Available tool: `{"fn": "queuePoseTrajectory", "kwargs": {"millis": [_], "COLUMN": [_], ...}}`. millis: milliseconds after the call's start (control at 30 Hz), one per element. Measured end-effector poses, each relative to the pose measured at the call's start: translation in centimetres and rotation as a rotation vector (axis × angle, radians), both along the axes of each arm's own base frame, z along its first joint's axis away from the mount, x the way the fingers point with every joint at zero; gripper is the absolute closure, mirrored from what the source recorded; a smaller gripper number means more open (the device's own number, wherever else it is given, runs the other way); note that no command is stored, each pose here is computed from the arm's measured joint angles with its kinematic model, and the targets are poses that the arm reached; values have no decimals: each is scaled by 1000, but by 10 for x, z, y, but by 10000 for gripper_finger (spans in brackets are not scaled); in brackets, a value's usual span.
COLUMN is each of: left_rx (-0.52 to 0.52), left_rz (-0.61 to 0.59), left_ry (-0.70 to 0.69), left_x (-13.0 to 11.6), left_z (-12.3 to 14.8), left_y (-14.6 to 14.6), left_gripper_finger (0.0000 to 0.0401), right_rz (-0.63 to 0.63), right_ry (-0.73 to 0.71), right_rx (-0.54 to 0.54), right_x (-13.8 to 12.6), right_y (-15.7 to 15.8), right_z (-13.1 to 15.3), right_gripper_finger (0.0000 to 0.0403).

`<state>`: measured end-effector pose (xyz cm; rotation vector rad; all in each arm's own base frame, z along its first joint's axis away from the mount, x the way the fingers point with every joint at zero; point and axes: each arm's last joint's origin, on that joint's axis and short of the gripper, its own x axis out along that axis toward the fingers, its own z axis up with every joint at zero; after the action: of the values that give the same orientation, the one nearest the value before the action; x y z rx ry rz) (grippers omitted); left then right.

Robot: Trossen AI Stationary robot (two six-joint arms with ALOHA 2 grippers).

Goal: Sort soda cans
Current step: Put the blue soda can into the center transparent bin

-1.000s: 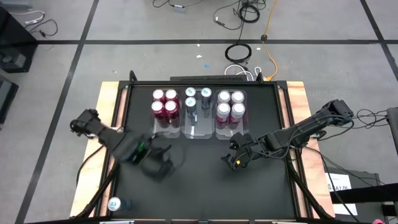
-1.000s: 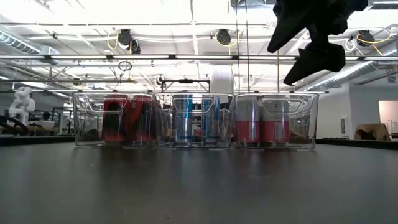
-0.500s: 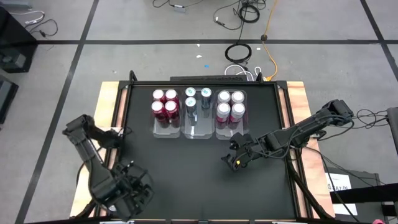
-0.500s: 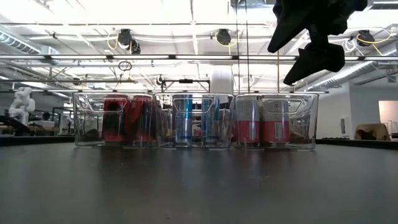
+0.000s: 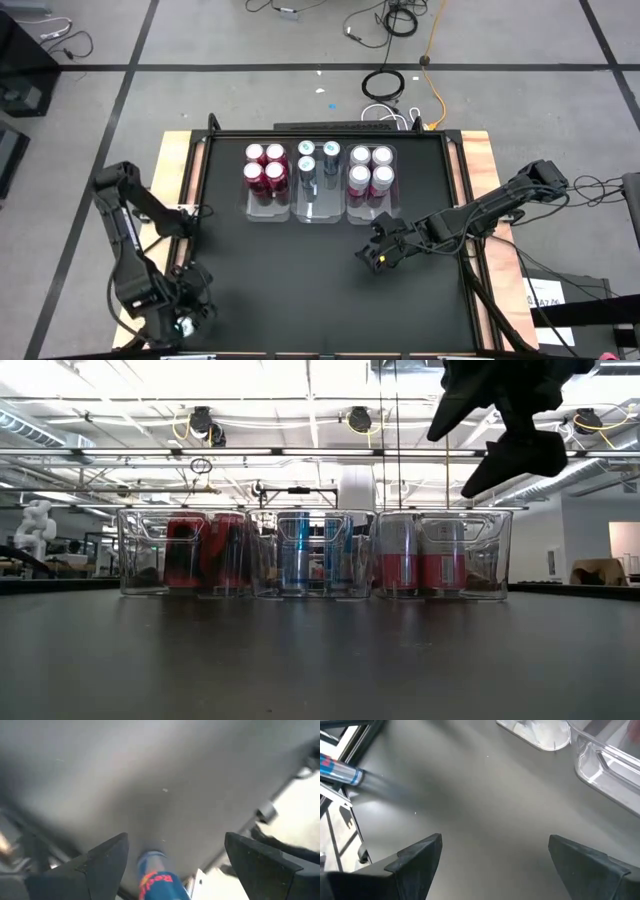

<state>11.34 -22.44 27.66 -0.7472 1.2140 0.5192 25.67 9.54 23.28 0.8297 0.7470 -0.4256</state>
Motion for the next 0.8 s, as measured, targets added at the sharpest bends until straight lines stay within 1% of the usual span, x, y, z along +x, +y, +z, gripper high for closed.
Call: {"fn": "queuePoseTrajectory", "kwargs": {"millis": [67,133,233,400,567,700,800], "left_rx": [-44,-66,-67,-64,-95,-115,-139], "left_rz": [-56,-110,-196,-290,-334,-343,-354], "left_ry": [-29,-42,-31,25,72,61,32], "left_x": [-5,-8,-12,-19,-26,-27,-25], "left_z": [-2,-2,-2,-4,-4,-4,-2], "left_y": [1,0,-3,-6,-9,-12,-15], "left_gripper_finger": [63,63,63,63,63,63,63], "right_rz": [-10,-24,-52,-93,-113,-127,-141], "right_ry": [0,-1,-4,-9,-13,-14,-22], "right_rx": [9,21,47,81,99,111,98], "right_x": [0,0,0,0,0,0,0], "right_y": [0,0,0,0,0,0,-1], "right_z": [0,0,0,0,0,0,0], "right_gripper_finger": [44,44,44,44,44,44,44]}}
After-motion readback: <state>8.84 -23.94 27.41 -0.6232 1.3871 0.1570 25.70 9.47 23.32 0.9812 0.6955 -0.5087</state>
